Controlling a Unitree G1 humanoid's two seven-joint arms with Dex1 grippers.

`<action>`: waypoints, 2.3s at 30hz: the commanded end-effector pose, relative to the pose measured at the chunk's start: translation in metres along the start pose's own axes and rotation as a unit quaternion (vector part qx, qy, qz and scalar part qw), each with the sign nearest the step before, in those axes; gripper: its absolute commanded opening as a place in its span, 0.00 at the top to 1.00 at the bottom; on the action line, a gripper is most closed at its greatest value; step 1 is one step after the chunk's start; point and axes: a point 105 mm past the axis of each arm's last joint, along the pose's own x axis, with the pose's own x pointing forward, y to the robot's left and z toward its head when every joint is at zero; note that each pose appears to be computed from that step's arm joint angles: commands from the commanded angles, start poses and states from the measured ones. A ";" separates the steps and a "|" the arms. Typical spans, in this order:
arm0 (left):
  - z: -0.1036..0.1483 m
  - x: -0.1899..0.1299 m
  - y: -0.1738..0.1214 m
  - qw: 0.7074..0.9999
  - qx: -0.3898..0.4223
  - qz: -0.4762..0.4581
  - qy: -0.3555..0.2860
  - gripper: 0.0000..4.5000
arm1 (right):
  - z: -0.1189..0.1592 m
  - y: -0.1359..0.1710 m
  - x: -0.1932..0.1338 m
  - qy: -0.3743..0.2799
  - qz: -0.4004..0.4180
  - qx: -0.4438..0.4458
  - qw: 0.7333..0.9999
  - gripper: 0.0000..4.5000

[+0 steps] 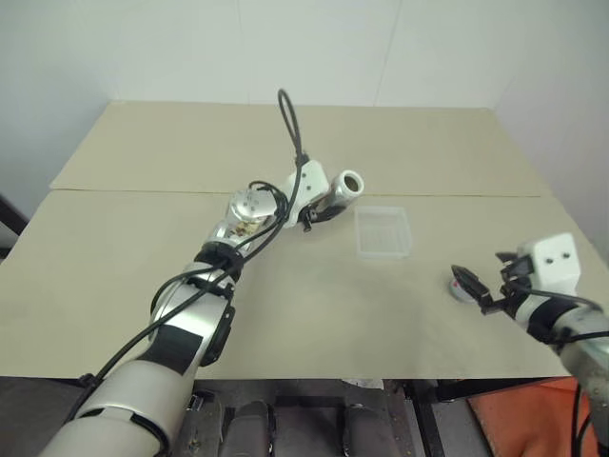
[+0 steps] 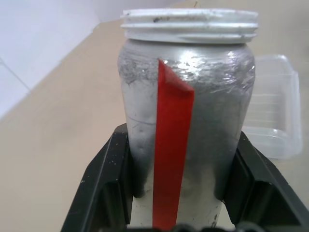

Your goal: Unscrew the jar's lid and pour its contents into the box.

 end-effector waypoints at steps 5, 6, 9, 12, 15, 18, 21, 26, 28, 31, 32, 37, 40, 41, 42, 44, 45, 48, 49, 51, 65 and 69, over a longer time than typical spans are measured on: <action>0.039 0.027 0.014 0.977 0.203 0.044 0.042 0.54 | 0.037 0.023 0.008 -0.065 0.036 -0.030 0.997 0.01; 0.040 0.031 0.014 0.959 0.271 0.054 0.059 0.54 | 0.038 0.026 0.009 -0.071 0.038 -0.024 0.996 0.01; 0.044 0.041 0.010 0.918 0.383 0.070 0.075 0.54 | 0.027 0.032 0.012 -0.063 0.034 -0.014 0.997 0.01; 0.053 0.051 0.007 0.861 0.493 0.100 0.075 0.54 | 0.025 0.035 0.009 -0.068 0.022 0.001 0.997 0.01; 0.062 0.056 0.005 0.816 0.562 0.124 0.060 0.54 | 0.027 0.038 0.003 -0.076 0.016 0.006 0.997 0.01; 0.068 0.059 0.001 0.769 0.625 0.127 0.045 0.54 | 0.026 0.041 0.000 -0.077 0.013 0.008 0.997 0.01; 0.060 0.062 -0.005 0.687 0.719 0.089 0.054 0.54 | 0.022 0.043 -0.003 -0.076 0.005 0.012 0.997 0.01; 0.057 0.064 -0.012 0.608 0.791 0.053 0.045 0.54 | 0.011 0.038 -0.013 -0.061 -0.013 0.015 0.998 0.01; 0.056 0.064 -0.011 0.600 0.797 0.048 0.050 0.54 | 0.012 0.038 -0.014 -0.065 -0.015 0.016 0.998 0.01; 0.054 0.065 -0.013 0.591 0.804 0.041 0.054 0.54 | 0.015 0.040 -0.014 -0.074 -0.014 0.022 0.997 0.01; 0.054 0.065 -0.013 0.590 0.805 0.040 0.055 0.54 | 0.016 0.042 -0.013 -0.075 -0.014 0.023 0.997 0.01; 0.054 0.066 -0.012 0.616 0.783 0.054 0.063 0.54 | 0.014 0.044 -0.012 -0.072 -0.016 0.025 0.997 0.01; 0.054 0.065 -0.011 0.580 0.811 0.046 0.062 0.54 | 0.014 0.043 -0.012 -0.070 -0.017 0.023 0.997 0.01; 0.059 0.066 -0.009 0.598 0.797 0.061 0.059 0.54 | 0.013 0.042 -0.012 -0.070 -0.019 0.024 0.997 0.01; 0.061 0.066 -0.006 0.629 0.771 0.074 0.067 0.54 | 0.012 0.041 -0.012 -0.066 -0.019 0.020 0.997 0.01; 0.059 0.066 -0.003 0.699 0.704 0.088 0.088 0.54 | 0.011 0.040 -0.012 -0.063 -0.020 0.019 0.998 0.01; 0.055 0.066 -0.003 0.729 0.671 0.088 0.098 0.54 | 0.012 0.040 -0.011 -0.064 -0.020 0.018 0.998 0.01; 0.044 0.064 0.000 0.837 0.522 0.108 0.124 0.54 | 0.013 0.038 -0.010 -0.068 -0.022 0.018 0.997 0.01; 0.041 0.063 0.001 0.876 0.451 0.117 0.126 0.54 | 0.014 0.038 -0.010 -0.069 -0.024 0.019 0.997 0.01; 0.036 0.061 0.003 0.947 0.264 0.145 0.111 0.54 | 0.013 0.037 -0.009 -0.070 -0.026 0.022 0.997 0.01; -0.013 0.011 0.018 0.930 -0.282 0.218 -0.085 0.54 | 0.011 0.041 0.002 -0.064 -0.001 0.016 0.998 0.01; -0.043 -0.005 0.004 0.932 -0.256 0.249 -0.067 0.54 | 0.016 0.044 0.012 -0.072 0.020 0.013 0.997 0.01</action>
